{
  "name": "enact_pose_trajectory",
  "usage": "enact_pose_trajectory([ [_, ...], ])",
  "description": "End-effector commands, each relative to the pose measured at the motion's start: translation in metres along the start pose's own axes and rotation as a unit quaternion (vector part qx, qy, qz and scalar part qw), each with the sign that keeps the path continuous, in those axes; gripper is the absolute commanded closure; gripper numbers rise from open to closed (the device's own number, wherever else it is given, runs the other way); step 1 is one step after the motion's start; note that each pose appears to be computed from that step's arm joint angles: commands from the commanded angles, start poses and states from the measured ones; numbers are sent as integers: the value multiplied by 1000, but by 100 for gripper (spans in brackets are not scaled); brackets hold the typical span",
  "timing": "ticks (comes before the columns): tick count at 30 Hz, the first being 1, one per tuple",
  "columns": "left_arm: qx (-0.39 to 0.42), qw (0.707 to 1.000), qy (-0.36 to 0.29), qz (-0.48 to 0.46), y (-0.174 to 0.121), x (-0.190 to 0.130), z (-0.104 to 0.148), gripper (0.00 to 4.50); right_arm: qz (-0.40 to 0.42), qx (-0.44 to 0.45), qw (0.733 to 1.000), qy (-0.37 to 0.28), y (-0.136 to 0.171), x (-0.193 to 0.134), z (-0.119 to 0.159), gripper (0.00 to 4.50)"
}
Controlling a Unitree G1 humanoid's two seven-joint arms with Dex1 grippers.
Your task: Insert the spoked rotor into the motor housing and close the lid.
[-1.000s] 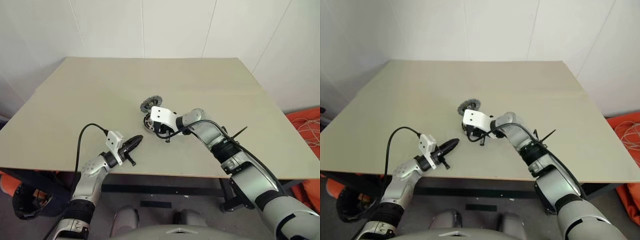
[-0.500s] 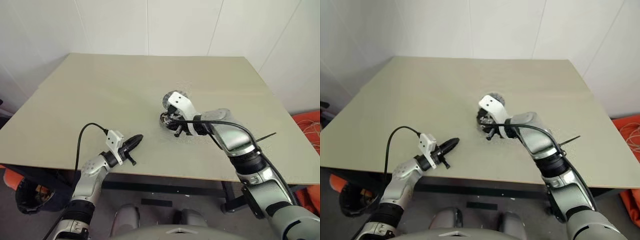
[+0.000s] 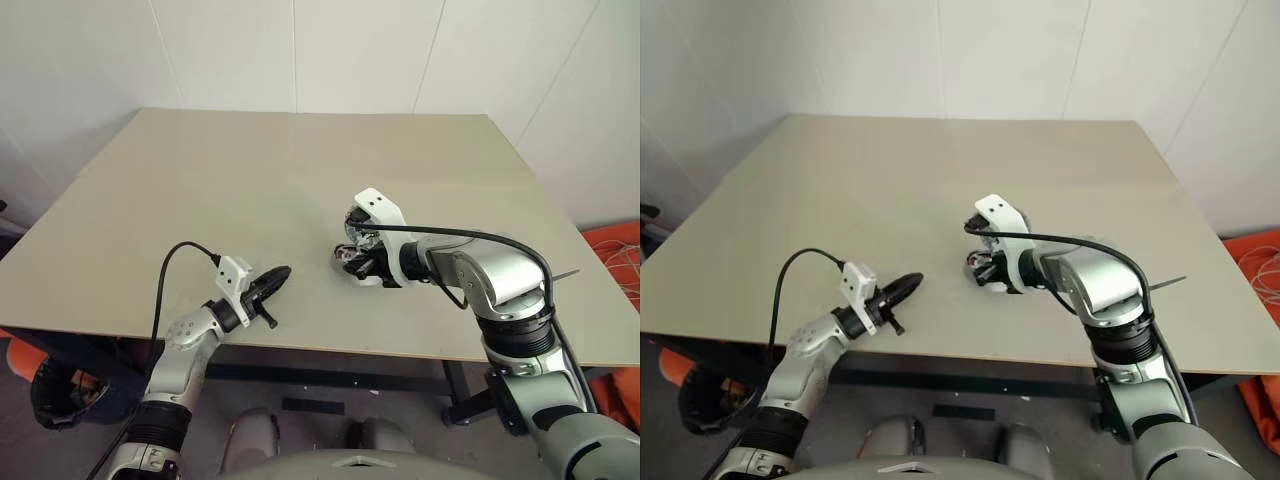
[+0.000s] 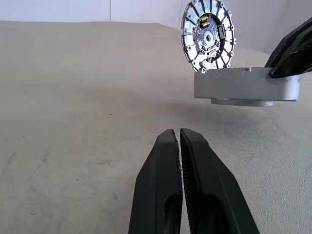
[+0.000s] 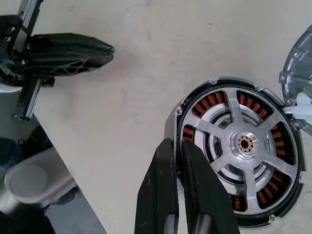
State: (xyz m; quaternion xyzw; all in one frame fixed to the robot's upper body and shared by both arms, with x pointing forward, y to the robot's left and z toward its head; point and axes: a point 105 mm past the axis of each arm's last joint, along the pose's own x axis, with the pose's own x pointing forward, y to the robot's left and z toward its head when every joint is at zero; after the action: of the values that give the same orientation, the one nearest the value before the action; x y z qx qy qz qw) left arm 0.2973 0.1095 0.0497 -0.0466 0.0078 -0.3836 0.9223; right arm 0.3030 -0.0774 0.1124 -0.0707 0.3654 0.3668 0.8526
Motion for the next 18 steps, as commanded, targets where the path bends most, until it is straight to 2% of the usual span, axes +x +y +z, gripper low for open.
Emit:
enact_pose_trajectory([
  [1, 13, 1000, -19, -5, -3, 3, 15, 431, -20, 30, 999, -27, -1, 5, 10, 449],
  [6, 13, 1000, -17, -5, -3, 3, 17, 431, -18, 68, 997, -30, 7, 20, 11, 449],
  [18, 11, 1000, -11, -6, -2, 2, 16, 431, 59, 106, 989, -88, 36, 25, 51, 449],
])
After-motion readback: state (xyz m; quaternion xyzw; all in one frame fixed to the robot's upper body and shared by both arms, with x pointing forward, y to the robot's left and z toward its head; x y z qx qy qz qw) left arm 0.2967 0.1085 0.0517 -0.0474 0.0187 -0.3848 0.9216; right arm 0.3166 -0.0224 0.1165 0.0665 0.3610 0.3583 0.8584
